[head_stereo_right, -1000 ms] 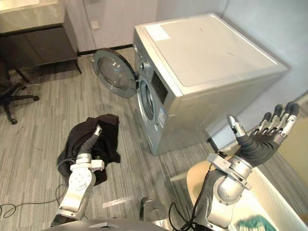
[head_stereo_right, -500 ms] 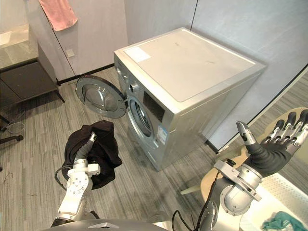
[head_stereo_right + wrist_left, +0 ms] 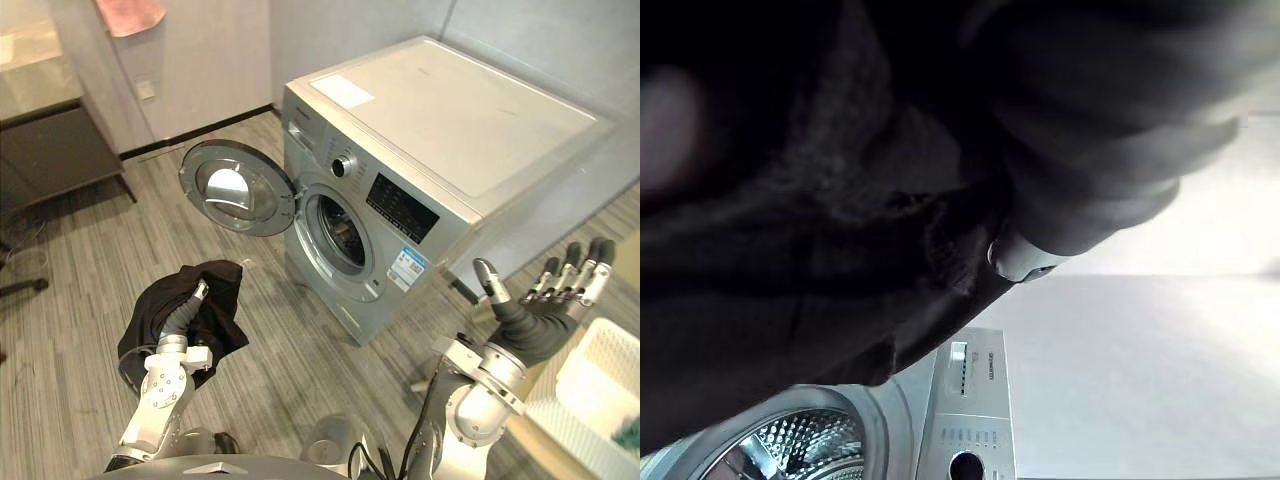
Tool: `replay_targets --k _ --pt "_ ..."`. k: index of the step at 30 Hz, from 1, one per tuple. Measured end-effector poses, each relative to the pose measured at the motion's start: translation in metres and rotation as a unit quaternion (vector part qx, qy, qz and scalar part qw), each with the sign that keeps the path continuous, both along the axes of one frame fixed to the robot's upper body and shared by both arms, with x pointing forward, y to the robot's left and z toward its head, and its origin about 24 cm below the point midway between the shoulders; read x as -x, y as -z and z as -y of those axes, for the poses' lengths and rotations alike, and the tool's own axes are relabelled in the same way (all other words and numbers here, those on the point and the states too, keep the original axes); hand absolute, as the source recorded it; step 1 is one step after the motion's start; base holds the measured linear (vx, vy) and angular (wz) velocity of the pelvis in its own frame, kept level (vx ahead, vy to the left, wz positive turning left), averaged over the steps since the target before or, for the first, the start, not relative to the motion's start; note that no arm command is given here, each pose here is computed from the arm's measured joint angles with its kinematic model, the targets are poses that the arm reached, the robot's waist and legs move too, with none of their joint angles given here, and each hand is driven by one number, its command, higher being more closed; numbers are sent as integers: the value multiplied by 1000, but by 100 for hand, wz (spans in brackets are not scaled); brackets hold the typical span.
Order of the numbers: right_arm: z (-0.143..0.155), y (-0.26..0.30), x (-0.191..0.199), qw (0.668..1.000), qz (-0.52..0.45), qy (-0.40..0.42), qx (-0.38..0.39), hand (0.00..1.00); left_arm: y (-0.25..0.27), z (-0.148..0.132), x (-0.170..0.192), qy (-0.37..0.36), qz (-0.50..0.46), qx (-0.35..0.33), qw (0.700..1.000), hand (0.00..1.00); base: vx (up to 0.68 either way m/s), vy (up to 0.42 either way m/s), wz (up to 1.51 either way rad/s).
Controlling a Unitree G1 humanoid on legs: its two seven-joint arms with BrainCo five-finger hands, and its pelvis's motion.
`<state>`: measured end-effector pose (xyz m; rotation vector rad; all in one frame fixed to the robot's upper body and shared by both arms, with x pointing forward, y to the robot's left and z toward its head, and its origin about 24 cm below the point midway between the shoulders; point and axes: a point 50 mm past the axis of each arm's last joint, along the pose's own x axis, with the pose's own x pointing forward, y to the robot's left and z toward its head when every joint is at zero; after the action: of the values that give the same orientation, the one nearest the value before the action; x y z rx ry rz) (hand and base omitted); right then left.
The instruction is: Pick up the laundry basket with both hands and put the clothes into the washing machine.
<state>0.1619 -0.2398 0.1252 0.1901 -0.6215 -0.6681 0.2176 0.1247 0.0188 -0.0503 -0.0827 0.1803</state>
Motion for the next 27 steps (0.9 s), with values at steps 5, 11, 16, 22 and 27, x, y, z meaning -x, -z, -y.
replay_targets --k 5,11,16,22,27 --pt "-20 2 -27 998 7 -59 -16 0 0 -27 0 -52 0 -10 999 100 171 154 -134" --pt "-24 40 -35 992 -97 -75 -18 0 15 -36 -5 -77 -38 -13 996 100 283 48 -84" --pt "-20 71 -17 983 -172 -57 -44 0 31 -33 7 -76 -76 3 994 100 269 31 -74" --pt "-13 126 19 946 -305 22 -107 0 47 -26 30 -87 -116 20 989 100 204 244 -82" --pt "-33 146 19 925 -366 -16 -96 0 30 -38 21 -125 -73 35 989 100 123 446 -112"
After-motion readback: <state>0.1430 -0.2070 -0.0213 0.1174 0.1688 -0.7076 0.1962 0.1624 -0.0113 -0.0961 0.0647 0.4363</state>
